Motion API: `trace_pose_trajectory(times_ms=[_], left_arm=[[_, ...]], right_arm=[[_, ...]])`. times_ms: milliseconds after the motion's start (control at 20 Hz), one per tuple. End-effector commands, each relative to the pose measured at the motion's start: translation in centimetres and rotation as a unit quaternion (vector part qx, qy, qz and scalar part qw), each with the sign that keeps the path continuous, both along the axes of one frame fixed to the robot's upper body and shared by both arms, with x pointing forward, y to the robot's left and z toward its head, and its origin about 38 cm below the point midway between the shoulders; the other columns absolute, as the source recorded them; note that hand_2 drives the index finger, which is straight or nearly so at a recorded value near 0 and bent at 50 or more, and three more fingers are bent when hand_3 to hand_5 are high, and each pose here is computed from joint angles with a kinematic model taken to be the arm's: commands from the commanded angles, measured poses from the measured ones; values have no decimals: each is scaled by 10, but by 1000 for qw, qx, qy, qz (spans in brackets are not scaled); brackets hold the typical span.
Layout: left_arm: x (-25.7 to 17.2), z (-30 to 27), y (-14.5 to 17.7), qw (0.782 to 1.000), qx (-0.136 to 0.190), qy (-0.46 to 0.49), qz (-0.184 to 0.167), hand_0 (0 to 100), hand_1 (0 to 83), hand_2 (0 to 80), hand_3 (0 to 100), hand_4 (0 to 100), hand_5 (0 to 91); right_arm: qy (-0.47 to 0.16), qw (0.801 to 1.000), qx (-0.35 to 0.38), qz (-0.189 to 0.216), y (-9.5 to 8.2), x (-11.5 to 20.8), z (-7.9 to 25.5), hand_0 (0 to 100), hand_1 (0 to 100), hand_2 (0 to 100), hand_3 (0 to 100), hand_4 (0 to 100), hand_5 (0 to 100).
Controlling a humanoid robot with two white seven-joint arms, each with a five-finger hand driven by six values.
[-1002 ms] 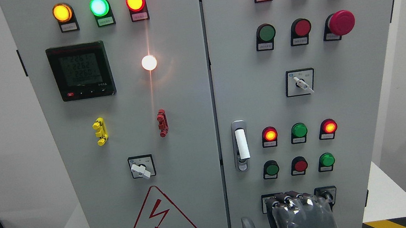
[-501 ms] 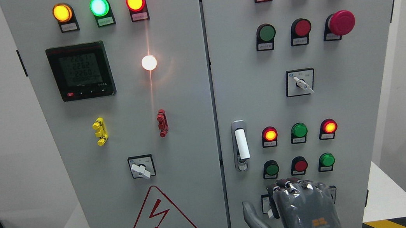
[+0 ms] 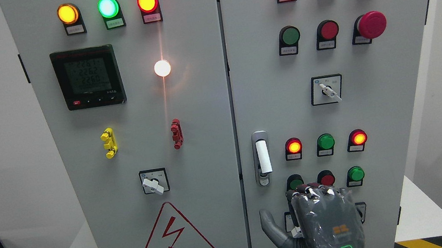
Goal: Release door handle
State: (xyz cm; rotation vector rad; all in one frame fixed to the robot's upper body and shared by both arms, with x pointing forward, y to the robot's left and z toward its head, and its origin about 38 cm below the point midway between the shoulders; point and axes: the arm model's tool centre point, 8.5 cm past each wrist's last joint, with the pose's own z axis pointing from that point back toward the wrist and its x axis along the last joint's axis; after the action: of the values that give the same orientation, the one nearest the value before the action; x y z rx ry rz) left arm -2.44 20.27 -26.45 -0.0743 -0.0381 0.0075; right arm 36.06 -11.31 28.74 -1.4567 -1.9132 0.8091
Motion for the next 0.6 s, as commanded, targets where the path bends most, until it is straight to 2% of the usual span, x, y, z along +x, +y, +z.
trace_pose_trajectory(times_ms=[0,551], left_arm=[[-1,0,1,1000,1,1,0,120,556,0,0,0,0],[-1,0,1,1000,1,1,0,120,556,0,0,0,0]], right_arm=[[12,1000,-6,1,4,10,-6,349,245,973,1000,1000,1000],[8,1000,-7,2,5,11,-3,344,251,973,1000,1000,1000]])
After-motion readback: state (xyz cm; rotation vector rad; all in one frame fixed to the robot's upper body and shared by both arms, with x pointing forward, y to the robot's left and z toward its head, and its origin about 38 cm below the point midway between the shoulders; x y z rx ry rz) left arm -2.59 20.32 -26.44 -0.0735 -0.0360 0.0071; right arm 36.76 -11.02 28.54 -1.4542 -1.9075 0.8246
